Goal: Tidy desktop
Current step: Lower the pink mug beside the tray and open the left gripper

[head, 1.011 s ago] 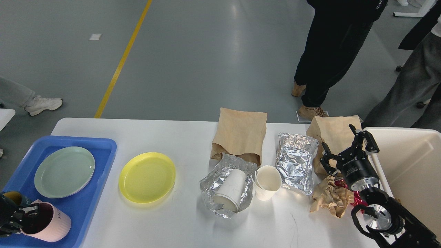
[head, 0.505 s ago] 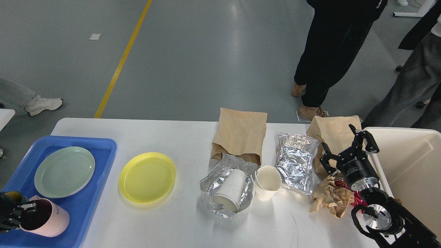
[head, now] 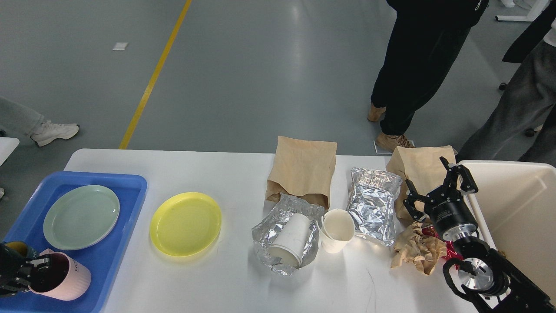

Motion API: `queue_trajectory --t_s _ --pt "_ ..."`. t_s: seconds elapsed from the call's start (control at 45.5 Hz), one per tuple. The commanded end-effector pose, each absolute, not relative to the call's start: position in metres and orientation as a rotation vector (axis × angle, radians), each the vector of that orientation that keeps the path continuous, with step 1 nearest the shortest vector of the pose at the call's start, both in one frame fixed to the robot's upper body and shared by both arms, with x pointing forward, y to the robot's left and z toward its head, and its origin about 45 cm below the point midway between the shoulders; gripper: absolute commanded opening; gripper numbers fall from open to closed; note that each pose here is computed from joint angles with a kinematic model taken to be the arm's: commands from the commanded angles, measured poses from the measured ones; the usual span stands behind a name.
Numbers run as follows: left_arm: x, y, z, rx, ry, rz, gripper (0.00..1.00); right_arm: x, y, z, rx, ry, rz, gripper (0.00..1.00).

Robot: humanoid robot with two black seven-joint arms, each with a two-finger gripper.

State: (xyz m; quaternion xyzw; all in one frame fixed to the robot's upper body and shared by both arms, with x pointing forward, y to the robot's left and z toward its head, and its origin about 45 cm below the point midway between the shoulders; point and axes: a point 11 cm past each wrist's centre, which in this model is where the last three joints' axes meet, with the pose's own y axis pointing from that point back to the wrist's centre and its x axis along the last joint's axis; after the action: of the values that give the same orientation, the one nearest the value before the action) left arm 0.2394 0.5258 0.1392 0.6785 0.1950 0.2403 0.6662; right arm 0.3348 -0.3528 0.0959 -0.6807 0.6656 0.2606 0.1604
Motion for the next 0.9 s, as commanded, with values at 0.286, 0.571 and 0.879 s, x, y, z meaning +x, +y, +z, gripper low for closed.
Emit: queue_trajectory --t_s 0.286,0.571,0.879 --pt "0.241 0.527 0.14 1.535 0.429 0.555 0.24 0.335 -0.353 0.096 -1.944 1.901 0.745 1.0" --pt "0.248 0.527 0.144 1.528 0.407 0.579 0.97 0.335 -0.353 0.096 -1.944 1.901 0.745 1.0" --pt "0.251 0.533 0.156 1.535 0.405 0.595 0.97 0.335 -0.353 0.096 -1.944 1.901 0.745 1.0"
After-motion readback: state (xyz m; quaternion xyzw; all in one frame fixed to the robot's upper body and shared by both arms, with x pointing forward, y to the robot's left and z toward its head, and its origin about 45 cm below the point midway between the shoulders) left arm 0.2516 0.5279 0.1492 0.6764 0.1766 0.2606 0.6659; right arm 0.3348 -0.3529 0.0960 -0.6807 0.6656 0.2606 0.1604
